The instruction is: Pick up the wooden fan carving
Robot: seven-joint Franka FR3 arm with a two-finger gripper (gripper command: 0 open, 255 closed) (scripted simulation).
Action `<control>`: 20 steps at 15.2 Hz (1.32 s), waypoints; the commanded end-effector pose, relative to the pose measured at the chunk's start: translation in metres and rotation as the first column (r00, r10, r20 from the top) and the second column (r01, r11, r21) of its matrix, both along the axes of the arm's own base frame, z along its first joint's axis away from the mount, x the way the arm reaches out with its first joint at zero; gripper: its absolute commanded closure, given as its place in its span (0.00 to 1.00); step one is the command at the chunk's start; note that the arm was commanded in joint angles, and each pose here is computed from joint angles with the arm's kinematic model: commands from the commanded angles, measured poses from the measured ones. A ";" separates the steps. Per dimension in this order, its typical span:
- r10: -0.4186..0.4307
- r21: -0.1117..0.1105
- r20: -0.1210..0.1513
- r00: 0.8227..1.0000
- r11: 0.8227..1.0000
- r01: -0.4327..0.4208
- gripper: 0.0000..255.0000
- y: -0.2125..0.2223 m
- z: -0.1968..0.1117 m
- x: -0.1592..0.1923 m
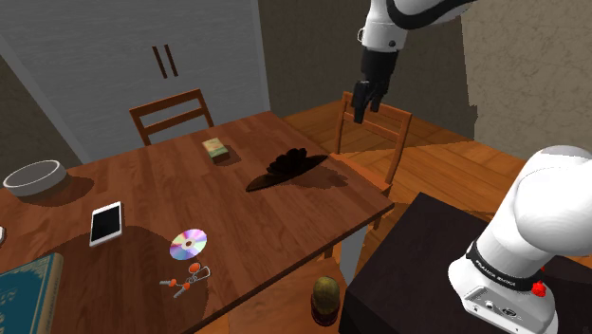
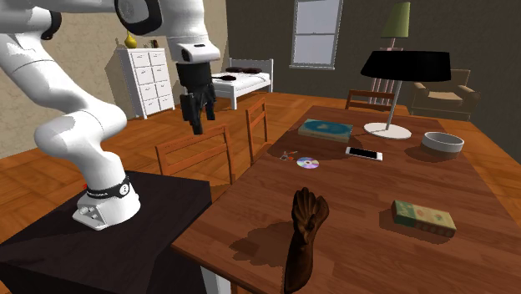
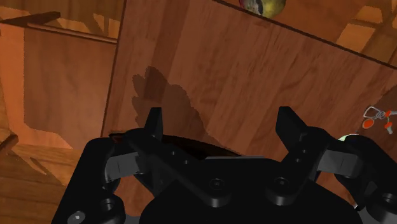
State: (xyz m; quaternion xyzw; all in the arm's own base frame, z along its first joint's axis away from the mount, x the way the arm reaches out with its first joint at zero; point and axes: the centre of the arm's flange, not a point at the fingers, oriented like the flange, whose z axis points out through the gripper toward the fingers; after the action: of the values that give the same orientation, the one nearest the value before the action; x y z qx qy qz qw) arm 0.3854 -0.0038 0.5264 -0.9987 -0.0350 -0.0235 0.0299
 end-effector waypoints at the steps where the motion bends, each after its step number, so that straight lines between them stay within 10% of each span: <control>1: 0.065 -0.014 0.010 0.998 0.998 -0.065 0.00 0.002 -0.016 0.020; 10: 0.338 -0.079 0.035 0.941 0.939 -0.334 0.00 0.011 -0.084 0.112; 20: 0.610 -0.155 0.041 0.791 0.786 -0.598 0.00 0.046 -0.157 0.212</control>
State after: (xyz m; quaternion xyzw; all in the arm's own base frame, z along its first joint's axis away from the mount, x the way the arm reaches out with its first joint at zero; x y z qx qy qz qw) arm 0.5864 0.0381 0.3786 -0.9386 -0.3394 -0.0534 -0.0298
